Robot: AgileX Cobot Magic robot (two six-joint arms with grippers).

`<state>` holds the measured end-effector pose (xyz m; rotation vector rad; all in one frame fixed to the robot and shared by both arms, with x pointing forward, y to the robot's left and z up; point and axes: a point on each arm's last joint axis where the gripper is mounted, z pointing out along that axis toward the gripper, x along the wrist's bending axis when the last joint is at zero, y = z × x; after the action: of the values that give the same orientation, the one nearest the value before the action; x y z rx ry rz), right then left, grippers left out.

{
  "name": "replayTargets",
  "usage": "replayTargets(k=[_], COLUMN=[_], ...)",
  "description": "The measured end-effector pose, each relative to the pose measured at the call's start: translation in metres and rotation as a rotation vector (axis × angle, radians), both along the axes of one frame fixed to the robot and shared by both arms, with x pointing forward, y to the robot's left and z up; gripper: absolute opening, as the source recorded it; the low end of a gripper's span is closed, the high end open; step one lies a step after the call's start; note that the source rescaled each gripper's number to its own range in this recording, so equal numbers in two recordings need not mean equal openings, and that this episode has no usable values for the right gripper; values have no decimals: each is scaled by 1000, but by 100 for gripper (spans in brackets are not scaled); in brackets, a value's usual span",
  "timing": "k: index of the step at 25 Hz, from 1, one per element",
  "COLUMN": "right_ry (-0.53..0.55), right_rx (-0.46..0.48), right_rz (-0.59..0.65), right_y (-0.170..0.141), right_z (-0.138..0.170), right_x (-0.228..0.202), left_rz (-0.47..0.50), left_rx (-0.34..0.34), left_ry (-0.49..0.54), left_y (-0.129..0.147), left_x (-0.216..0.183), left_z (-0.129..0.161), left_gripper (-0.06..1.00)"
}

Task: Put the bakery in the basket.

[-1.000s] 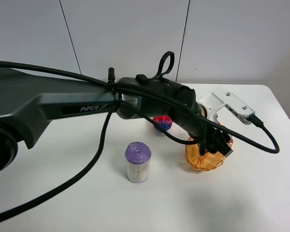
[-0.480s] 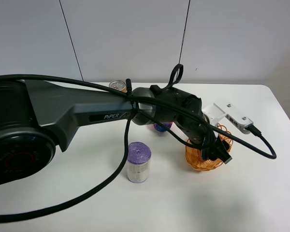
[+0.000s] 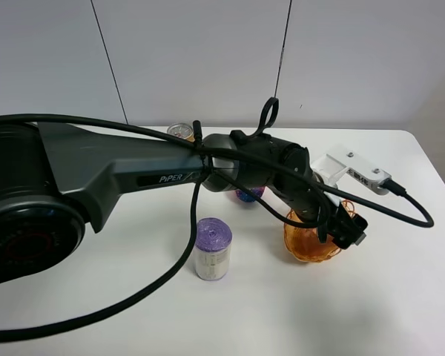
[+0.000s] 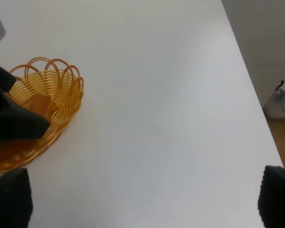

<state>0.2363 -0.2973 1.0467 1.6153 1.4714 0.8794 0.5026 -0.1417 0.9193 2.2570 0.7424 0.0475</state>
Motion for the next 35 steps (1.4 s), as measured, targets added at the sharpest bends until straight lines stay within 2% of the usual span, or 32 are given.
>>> replayTargets(k=[2, 5, 7, 9, 13, 16, 22, 25, 28, 32, 35], right_ry=[0, 0, 0, 0, 0, 0, 0, 0, 0, 0, 0], right_rx=[0, 0, 0, 0, 0, 0, 0, 0, 0, 0, 0], right_rz=[0, 0, 0, 0, 0, 0, 0, 0, 0, 0, 0], right_y=[0, 0, 0, 0, 0, 0, 0, 0, 0, 0, 0], right_z=[0, 0, 0, 0, 0, 0, 0, 0, 0, 0, 0], right_x=[0, 0, 0, 0, 0, 0, 0, 0, 0, 0, 0], left_rz=[4, -33, -43, -23, 73, 163, 358, 449, 565, 755, 890], left_rx=[-19, -13, -16, -40, -68, -42, 37, 45, 49, 70, 72], left_ry=[-23, -127, -217, -311, -473, -539, -587, -619, -609, -585, -559], left_y=[0, 5, 17, 38, 102, 156, 263, 311, 357, 413, 438], left_x=[1, 7, 17, 30, 53, 62, 47, 18, -21, -85, -136], left_z=[6, 28, 58, 102, 190, 238, 301, 317, 314, 288, 258], left_gripper=[81, 81, 81, 81, 82, 82, 82, 82, 82, 82, 82])
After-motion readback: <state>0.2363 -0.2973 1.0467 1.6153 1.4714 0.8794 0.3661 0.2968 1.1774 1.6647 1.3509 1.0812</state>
